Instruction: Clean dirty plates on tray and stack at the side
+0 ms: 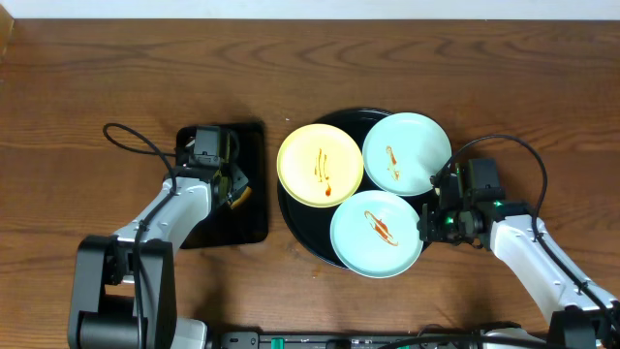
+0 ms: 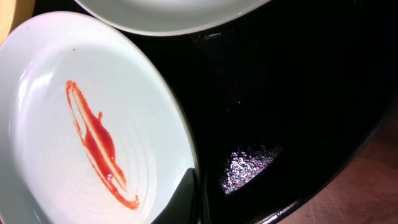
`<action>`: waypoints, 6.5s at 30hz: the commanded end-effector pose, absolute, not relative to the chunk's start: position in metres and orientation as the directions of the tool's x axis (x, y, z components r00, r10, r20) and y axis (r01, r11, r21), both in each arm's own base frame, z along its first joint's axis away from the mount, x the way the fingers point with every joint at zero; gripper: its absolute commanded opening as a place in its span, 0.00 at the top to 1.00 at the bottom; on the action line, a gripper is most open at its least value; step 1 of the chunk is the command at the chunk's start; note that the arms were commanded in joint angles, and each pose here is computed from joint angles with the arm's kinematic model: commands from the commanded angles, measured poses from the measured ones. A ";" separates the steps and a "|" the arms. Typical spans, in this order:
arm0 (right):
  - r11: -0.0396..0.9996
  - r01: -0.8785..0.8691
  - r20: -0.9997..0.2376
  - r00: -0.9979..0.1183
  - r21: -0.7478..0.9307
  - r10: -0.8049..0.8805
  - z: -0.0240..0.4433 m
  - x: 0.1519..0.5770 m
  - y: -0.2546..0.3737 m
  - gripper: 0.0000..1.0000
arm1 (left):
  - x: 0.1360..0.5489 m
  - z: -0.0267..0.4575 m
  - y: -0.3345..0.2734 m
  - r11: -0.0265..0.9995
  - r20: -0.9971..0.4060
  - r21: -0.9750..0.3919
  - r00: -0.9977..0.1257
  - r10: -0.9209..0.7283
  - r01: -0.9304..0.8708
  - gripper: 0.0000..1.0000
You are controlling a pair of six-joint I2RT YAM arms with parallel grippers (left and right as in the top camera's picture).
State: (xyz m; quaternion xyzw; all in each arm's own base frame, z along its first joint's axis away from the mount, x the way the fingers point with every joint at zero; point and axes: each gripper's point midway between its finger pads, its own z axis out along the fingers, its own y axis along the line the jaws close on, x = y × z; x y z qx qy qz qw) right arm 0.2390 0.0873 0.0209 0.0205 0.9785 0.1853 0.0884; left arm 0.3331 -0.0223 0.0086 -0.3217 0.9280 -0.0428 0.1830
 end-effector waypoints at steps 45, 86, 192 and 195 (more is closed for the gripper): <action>0.929 0.008 -0.166 -0.983 0.371 0.075 0.024 0.242 0.092 0.99 | 0.329 0.024 -0.020 0.989 -0.377 -0.010 -0.916 -0.138 -0.145 0.40; 0.929 0.008 -0.167 -0.983 0.371 0.075 0.024 0.242 0.092 0.99 | 0.337 0.041 -0.021 0.988 -0.432 -0.029 -0.889 -0.152 -0.154 0.93; 0.926 0.006 -0.195 -0.977 0.378 0.086 0.026 0.250 0.093 0.99 | 0.295 0.139 -0.261 0.797 -0.604 -0.486 -0.797 -0.009 0.359 0.92; 0.926 0.007 -0.195 -0.977 0.378 0.086 0.026 0.250 0.093 0.99 | 0.281 0.124 -0.287 0.777 -0.523 -0.553 -0.852 -0.040 0.302 0.93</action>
